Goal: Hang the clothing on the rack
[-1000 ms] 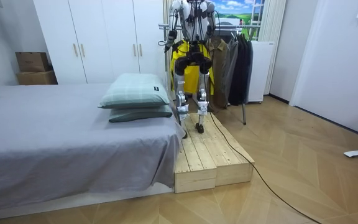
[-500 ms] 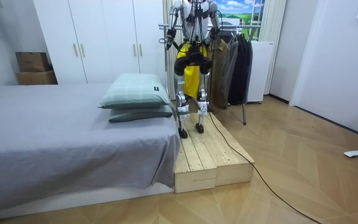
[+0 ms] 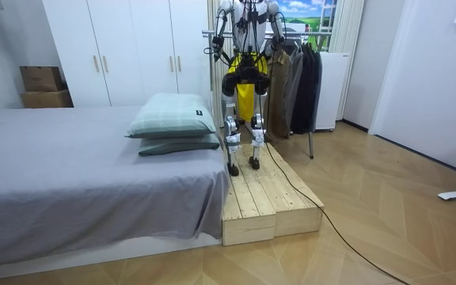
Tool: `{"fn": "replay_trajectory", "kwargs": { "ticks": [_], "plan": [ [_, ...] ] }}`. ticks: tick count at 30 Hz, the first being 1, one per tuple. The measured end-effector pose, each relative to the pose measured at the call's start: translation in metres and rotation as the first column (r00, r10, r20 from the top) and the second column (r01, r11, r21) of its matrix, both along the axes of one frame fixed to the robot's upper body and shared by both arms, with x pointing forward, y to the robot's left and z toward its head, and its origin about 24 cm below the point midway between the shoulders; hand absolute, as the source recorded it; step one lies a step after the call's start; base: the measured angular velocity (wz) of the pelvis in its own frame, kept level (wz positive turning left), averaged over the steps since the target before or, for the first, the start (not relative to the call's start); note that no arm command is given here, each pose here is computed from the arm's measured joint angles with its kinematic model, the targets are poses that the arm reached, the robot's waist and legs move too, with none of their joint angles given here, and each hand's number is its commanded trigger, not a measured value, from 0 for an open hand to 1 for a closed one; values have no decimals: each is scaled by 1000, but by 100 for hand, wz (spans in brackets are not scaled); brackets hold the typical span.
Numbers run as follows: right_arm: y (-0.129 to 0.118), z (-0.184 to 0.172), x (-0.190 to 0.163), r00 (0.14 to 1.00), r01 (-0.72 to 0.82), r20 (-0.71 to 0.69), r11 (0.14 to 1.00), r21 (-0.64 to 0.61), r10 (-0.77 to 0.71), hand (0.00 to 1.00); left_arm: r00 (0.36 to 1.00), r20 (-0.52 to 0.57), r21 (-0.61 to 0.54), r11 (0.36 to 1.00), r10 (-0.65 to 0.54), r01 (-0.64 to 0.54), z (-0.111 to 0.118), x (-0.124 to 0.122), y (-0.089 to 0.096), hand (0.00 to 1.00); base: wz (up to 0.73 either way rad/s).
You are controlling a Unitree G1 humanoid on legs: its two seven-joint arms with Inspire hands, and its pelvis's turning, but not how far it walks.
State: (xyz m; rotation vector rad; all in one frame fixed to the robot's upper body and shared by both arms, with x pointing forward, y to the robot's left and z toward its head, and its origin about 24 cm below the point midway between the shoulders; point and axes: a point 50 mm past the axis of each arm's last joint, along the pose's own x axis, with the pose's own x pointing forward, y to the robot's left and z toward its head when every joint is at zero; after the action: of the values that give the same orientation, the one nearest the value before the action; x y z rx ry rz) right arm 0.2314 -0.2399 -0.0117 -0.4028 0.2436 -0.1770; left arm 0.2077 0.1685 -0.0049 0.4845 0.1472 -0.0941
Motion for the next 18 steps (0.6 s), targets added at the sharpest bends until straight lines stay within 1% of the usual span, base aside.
{"fn": "replay_trajectory", "kwargs": {
  "ticks": [2, 4, 6, 8, 11, 14, 18],
  "plan": [
    [1, -7, -12, 1000, 18, -22, 1000, 16, -18, 0, 996, -70, 16, 999, 50, -49, -16, -10, 10, 0, -18],
    [2, -16, -23, 998, 29, -57, 999, 21, -28, 0, 991, -110, 28, 997, 81, -79, -24, -18, 18, 0, -10],
    [3, -27, -34, 994, 34, -108, 999, 10, -33, 0, 985, -142, 36, 995, 101, -96, -31, -25, 22, 0, -2],
    [3, -47, -52, 978, 56, -200, 998, 16, -52, 0, 977, -180, 52, 993, 117, -110, -40, -30, 25, 0, 2],
    [1, -68, -73, 950, 90, -303, 996, 20, -80, 0, 969, -198, 77, 987, 151, -138, -46, -34, 29, 0, 3],
    [4, -87, -94, 912, 120, -397, 992, 24, -101, 0, 964, -196, 84, 983, 178, -164, -49, -37, 29, 0, 1],
    [8, -100, -111, 883, 113, -459, 993, 12, -95, 0, 967, -176, 82, 981, 186, -174, -48, -39, 28, 0, 0]
  ]
}}
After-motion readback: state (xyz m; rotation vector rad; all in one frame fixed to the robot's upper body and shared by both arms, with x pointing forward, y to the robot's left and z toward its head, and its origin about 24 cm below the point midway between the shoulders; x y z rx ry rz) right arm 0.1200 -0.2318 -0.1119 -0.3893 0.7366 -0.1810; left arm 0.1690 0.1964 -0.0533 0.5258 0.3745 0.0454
